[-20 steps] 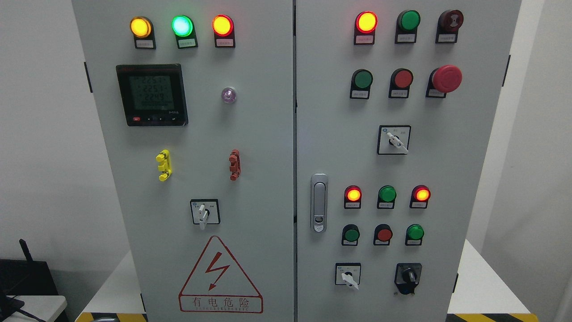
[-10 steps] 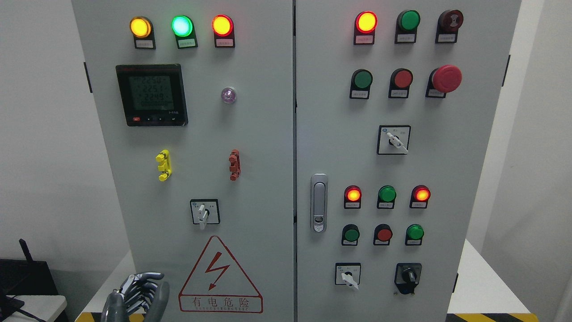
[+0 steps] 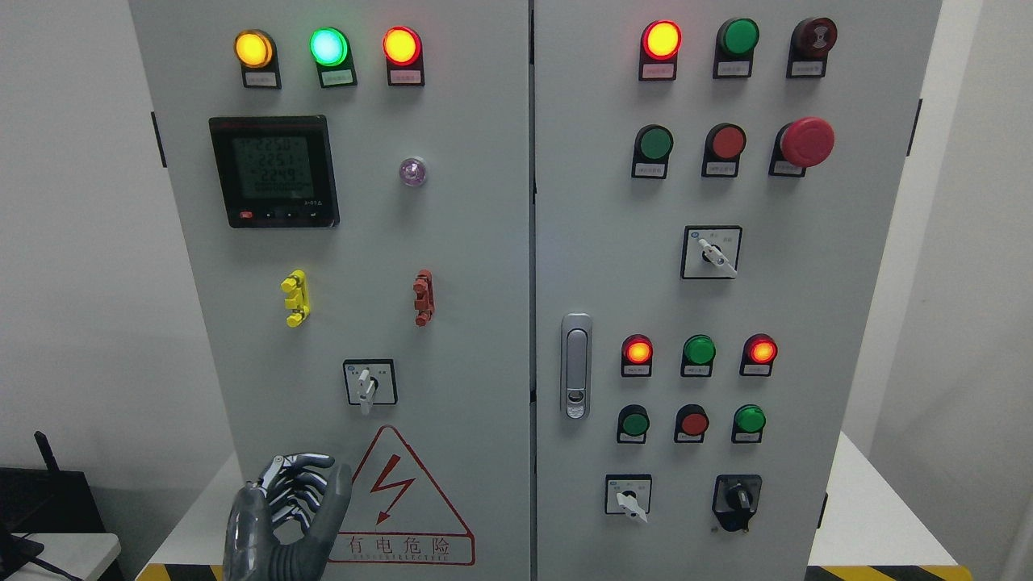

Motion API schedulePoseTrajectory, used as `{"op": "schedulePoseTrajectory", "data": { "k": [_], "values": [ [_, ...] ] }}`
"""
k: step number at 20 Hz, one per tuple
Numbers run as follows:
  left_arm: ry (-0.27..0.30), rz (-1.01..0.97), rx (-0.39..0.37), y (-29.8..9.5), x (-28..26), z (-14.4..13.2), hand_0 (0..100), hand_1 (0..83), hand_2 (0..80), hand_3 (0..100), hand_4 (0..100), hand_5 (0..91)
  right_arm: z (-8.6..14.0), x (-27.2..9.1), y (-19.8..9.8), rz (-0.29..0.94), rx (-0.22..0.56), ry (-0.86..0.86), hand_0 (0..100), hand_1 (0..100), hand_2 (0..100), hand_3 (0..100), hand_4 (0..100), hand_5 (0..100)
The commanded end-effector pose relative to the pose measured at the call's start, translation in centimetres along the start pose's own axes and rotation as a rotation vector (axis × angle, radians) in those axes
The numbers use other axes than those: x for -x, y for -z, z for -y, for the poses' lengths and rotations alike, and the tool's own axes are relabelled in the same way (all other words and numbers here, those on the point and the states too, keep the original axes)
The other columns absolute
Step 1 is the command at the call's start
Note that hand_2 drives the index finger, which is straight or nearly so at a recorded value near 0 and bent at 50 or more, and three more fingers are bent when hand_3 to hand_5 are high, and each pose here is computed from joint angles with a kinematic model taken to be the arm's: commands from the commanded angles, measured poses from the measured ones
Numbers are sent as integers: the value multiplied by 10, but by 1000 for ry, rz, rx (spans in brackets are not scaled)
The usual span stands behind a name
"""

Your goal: Turn on light switch 1

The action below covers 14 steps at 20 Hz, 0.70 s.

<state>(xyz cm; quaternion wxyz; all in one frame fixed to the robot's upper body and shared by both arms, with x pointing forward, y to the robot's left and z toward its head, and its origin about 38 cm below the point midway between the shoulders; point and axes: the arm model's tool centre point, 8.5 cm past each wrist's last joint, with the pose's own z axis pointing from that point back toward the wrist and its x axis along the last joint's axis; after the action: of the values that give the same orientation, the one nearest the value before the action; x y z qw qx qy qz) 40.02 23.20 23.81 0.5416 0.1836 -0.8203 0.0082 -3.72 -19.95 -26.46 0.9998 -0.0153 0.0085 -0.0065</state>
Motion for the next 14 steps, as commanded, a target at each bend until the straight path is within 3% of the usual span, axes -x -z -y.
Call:
{"op": "schedulePoseTrajectory", "data": {
  "k": [1,14],
  "values": [
    [-29,-4,10,-2,-21,26,173,389,477,752,826,875,-1,0,0,0,-1,8,120,389,0,0,0,0],
    [-14,-81,-80,3,-21,24,227,384,470,757,828,876,0,0,0,0,0,8,120,389,0,0,0,0]
  ]
}}
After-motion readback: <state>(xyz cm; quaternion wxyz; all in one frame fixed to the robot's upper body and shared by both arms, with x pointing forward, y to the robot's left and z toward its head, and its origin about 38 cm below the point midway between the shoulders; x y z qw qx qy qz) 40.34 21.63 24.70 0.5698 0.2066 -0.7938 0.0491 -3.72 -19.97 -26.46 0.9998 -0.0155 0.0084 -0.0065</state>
